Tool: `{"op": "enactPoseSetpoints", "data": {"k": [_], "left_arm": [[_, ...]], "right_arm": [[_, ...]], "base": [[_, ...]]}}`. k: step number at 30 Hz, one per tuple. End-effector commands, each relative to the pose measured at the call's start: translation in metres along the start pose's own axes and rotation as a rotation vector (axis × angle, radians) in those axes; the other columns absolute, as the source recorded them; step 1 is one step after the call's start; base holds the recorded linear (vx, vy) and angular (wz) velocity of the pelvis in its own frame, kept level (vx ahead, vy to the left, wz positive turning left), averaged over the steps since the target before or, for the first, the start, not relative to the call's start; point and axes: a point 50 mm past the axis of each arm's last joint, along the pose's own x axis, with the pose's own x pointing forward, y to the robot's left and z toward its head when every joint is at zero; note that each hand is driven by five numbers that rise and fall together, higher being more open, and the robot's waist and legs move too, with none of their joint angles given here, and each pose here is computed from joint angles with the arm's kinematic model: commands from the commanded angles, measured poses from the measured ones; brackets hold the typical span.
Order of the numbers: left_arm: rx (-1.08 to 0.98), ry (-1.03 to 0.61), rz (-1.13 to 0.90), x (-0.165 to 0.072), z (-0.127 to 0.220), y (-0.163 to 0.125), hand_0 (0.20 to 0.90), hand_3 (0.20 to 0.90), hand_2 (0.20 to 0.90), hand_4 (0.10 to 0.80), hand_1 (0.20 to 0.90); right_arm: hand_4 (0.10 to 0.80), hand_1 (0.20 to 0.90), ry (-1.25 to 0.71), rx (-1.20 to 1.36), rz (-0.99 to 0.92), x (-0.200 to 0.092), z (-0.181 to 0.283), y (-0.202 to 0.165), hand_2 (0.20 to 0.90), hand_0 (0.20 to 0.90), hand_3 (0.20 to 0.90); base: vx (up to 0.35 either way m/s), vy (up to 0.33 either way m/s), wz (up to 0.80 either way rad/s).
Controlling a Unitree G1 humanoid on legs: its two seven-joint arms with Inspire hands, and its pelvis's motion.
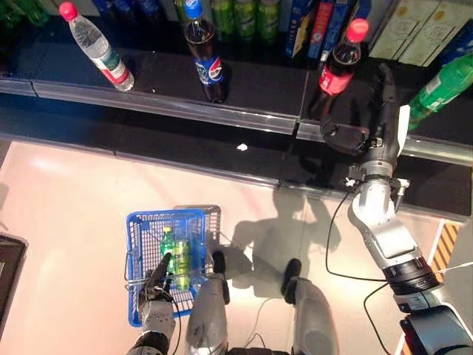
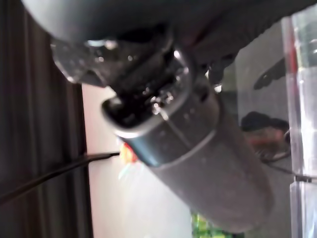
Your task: Pick up the drink and place into the basket.
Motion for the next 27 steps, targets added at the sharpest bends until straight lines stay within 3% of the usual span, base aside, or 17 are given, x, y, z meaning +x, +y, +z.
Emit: {"op": "enactPoseSetpoints", "data": {"k": [1,13,27], "left_arm": [[0.033,-0.139,0.002,-0.001,0.031,0.019,0.300,0.200,0.300,0.100,0.300],[0.006,-0.118,-0.039,-0.002,0.027,0.010,0.300,0.200,0.300,0.100,0.300],[0.032,-0.115,-0.063,-0.002,0.033,0.003,0.300,0.200,0.300,0.100,0.300]], "right_arm": [[0.800,0.900,-0.291,0.120,-0.097,0.023,0.070,0.002,0.900,0.900,0.900],[0.800,0.900,-0.328,0.111,-0.158,0.041,0.091,-0.001,0.900,0.900,0.900],[0.800,0.900,-0.140,0.238,-0.056,0.063,0.090,0.008,0.900,0.900,0.900]], "base": [[0.000,0.000,0.00],[0.001,0.001,0.00],[0.016,-0.002,0.01]]}}
